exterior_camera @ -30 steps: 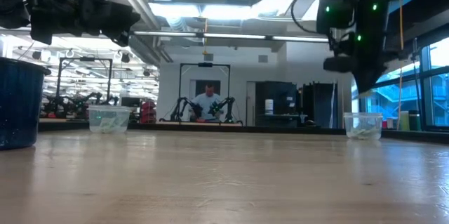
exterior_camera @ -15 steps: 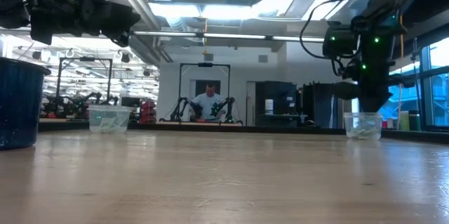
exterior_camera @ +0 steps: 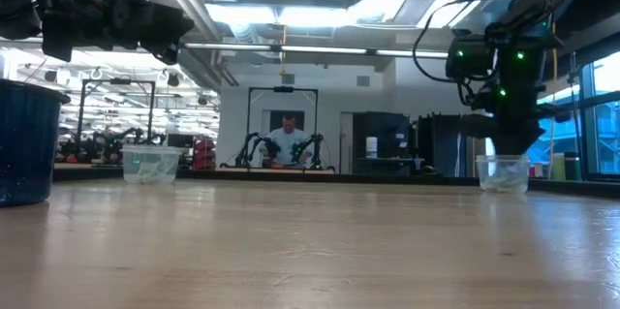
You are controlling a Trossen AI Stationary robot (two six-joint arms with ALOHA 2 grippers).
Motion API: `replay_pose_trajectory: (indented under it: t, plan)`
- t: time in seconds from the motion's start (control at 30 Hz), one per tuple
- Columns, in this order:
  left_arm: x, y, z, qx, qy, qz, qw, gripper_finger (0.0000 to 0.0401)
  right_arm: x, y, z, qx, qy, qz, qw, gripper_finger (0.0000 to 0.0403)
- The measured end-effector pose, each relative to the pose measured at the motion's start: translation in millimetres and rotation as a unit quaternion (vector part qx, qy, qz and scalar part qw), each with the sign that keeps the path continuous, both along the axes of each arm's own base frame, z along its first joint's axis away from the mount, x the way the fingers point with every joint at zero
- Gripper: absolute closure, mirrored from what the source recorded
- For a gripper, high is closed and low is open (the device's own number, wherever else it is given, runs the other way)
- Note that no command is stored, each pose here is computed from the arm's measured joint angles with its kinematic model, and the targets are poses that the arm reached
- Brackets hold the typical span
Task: Pick and place Stevia / Truvia into bins
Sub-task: Put the stevia packet into the right transparent container, then return to Home Position
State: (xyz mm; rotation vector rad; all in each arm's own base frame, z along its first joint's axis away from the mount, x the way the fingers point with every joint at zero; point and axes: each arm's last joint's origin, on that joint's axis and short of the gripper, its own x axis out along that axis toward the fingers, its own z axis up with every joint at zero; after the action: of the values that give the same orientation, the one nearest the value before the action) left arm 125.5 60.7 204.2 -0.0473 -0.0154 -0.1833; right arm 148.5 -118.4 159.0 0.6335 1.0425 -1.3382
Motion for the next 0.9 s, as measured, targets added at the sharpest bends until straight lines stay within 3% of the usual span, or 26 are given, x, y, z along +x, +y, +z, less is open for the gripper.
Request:
replay_pose_trajectory:
  t: [0.23, 0.43, 0.57, 0.7, 0.9]
  plan:
    - [0.0, 0.0, -1.3, -0.009, 0.007, 0.0, 1.0, 0.0295, 15.7, -6.0, 42.9, -0.032, -0.039, 0.023, 0.998, 0.0255]
    - [0.0, 0.1, -5.4, -0.082, 0.037, 0.0, 0.996, 0.0295, 30.2, 15.9, 93.0, -0.085, -0.105, 0.133, 0.982, 0.0236]
    - [0.0, 0.1, -5.5, -0.108, 0.042, 0.001, 0.993, 0.0295, 29.2, 45.6, 104.8, -0.095, -0.144, 0.225, 0.959, 0.0236]
    - [-2.4, 1.6, -3.0, -0.135, 0.038, 0.006, 0.99, 0.0295, 21.7, 67.7, 95.5, -0.111, -0.198, 0.288, 0.93, 0.0235]
    - [-12.5, 7.0, 4.1, -0.126, 0.009, 0.043, 0.991, 0.0295, 10.5, 81.7, 86.5, -0.132, -0.31, 0.371, 0.865, 0.0235]
